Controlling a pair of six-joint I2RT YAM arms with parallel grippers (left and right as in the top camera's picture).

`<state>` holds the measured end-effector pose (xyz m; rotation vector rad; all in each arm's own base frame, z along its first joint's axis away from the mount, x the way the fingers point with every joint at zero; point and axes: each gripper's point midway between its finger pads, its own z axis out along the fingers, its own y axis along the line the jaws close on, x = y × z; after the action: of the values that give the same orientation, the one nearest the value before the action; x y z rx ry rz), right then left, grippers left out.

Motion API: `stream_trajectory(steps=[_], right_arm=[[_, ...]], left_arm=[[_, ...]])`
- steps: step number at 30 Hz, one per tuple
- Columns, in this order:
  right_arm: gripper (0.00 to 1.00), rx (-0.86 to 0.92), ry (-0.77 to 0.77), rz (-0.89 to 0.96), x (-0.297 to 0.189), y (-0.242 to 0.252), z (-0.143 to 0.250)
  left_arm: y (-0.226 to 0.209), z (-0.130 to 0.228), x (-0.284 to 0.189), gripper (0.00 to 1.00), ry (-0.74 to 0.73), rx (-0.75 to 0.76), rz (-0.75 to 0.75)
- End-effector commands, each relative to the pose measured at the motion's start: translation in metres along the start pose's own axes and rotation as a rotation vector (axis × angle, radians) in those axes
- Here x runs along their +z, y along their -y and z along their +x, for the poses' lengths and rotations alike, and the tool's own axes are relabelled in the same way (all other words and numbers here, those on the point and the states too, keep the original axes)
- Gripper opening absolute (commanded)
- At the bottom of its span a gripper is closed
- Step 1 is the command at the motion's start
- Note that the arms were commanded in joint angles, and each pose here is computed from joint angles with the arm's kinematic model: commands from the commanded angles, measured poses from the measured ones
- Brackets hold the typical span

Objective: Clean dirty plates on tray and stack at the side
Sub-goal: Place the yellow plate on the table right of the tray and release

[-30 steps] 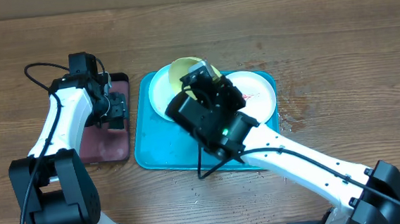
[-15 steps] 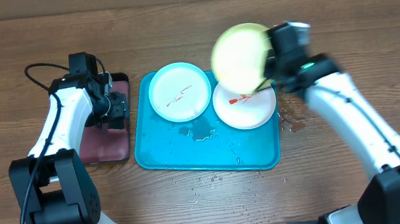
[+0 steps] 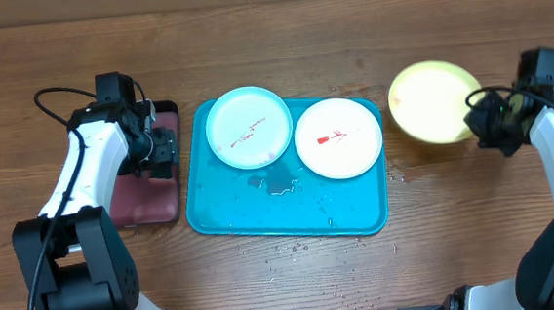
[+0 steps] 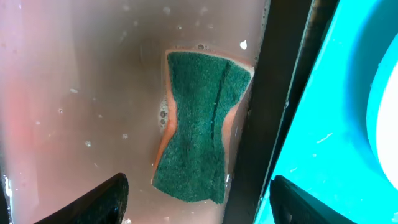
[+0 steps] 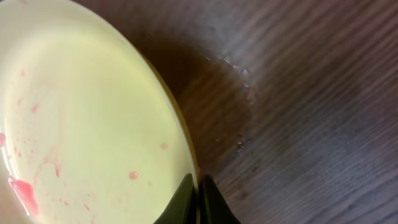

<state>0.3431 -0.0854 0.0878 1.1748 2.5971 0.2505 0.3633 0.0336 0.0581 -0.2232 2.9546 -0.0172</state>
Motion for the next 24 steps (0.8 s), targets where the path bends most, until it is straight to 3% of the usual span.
stream_trajectory(steps=[1, 11, 17, 24], right_arm=[[0.04, -0.029, 0.013, -0.036, 0.008, -0.001, 0.006], [0.06, -0.039, 0.067, -0.068, 0.025, 0.000, 0.003], [0.36, -0.130, 0.042, -0.149, 0.025, -0.021, 0.012], [0.52, -0.481, 0.032, -0.267, 0.011, -0.090, 0.042]], left_arm=[[0.001, -0.008, -0.009, 0.73, 0.034, -0.011, 0.012], [0.001, -0.008, -0.010, 0.73, 0.034, -0.011, 0.012], [0.001, -0.008, -0.010, 0.73, 0.036, -0.011, 0.012], [0.001, -0.008, -0.010, 0.73, 0.036, -0.011, 0.012]])
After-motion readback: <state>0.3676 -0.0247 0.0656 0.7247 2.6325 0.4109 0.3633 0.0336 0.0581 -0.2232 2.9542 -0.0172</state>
